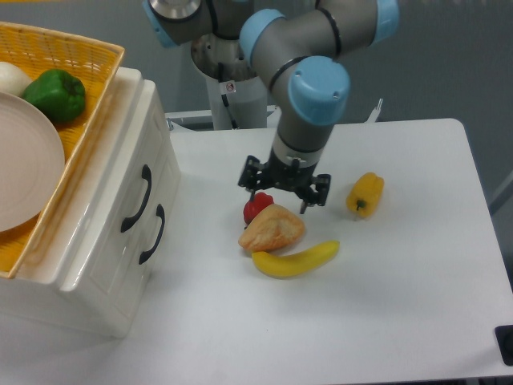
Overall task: Slide open the top white drawer
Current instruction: 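Move the gripper across the table toward the upper drawer's black handle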
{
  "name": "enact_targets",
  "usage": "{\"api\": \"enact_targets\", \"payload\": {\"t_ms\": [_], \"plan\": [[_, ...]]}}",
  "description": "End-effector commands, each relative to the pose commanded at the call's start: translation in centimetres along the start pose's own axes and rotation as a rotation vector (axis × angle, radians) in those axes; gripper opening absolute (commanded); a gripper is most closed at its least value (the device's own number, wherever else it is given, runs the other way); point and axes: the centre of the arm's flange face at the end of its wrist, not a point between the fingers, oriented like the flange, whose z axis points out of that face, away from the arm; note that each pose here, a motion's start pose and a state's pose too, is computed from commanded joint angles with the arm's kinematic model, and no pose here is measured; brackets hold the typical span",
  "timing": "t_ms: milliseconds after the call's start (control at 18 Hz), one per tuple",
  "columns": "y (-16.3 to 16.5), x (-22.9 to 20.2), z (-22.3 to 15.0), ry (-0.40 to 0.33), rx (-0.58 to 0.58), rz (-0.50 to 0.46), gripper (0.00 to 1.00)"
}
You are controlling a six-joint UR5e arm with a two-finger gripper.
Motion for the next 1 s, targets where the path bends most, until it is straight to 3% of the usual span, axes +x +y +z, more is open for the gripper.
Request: {"api": "enact_targets", "payload": {"t_ms": [111,556,833,1000], "plan": [[-0.1,0.9,0.1,0.043,0.008,-0.019,1.0],[-0.6,5.5,0.6,0.07,-0.034,-0.026,1.0],[-0.7,6.8,1.0,0.142,-0.037,-0.042,1.0],[-0.7,7.7,1.2,0.148,-0.044,-0.029,1.0]]}}
